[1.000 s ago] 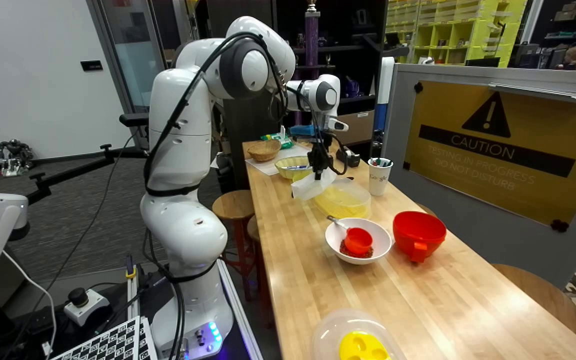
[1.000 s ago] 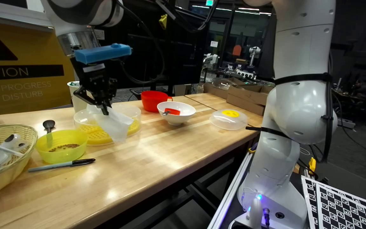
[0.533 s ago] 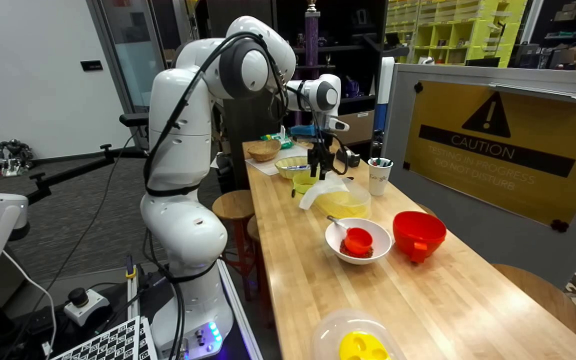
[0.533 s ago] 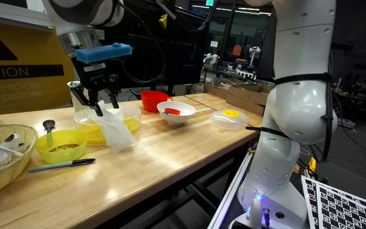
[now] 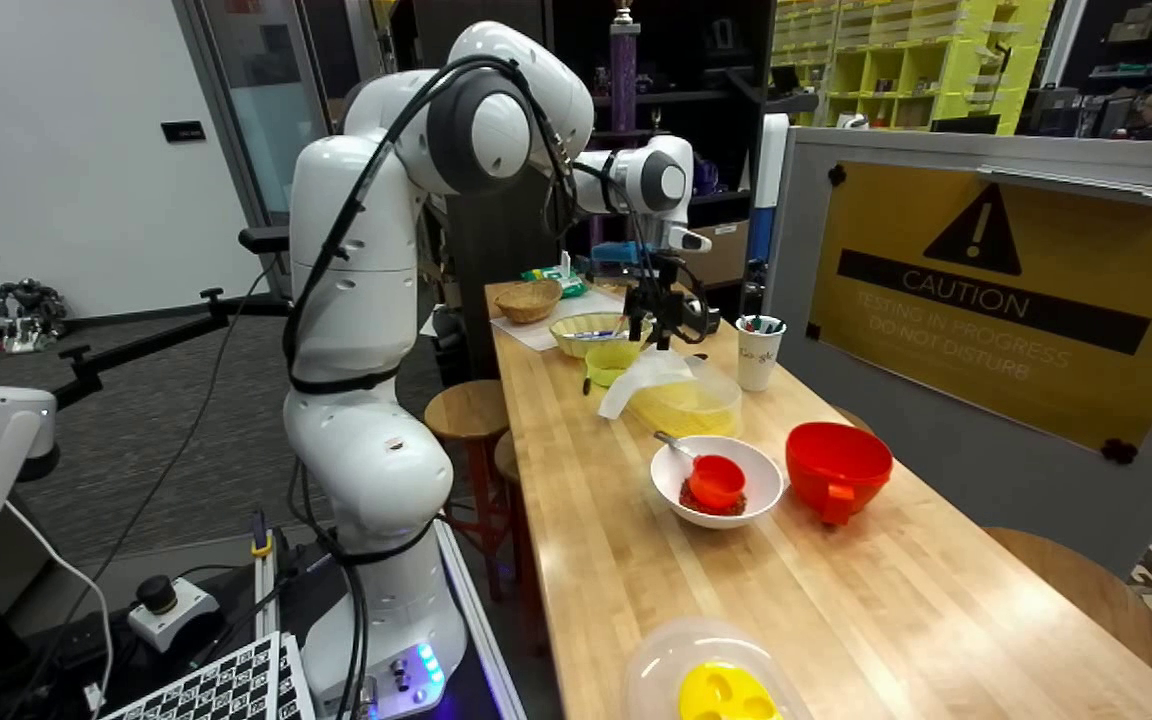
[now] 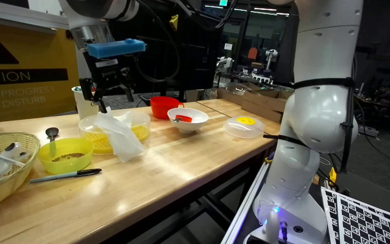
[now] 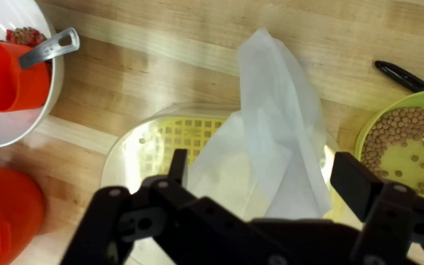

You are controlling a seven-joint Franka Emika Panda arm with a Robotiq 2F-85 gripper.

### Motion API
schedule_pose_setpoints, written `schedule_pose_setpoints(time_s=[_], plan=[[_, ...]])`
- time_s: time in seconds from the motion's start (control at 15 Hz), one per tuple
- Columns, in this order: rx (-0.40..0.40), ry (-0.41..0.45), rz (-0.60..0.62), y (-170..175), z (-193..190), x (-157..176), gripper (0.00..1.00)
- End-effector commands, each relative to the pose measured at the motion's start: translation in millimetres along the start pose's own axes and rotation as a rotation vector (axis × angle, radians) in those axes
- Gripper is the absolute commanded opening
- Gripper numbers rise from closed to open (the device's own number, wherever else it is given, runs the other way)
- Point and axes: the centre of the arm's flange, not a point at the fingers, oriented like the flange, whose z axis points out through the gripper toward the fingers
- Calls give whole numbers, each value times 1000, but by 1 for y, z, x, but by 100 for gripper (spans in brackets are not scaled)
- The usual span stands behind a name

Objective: Use the white napkin to wipe the yellow container.

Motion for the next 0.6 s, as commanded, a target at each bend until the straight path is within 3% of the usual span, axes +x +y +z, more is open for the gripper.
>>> schedule_pose_setpoints(time_s=[0.0,0.53], plan=[[-8,15,4,5,-6,-1,100],[-11,10,3,4,-2,1,100]])
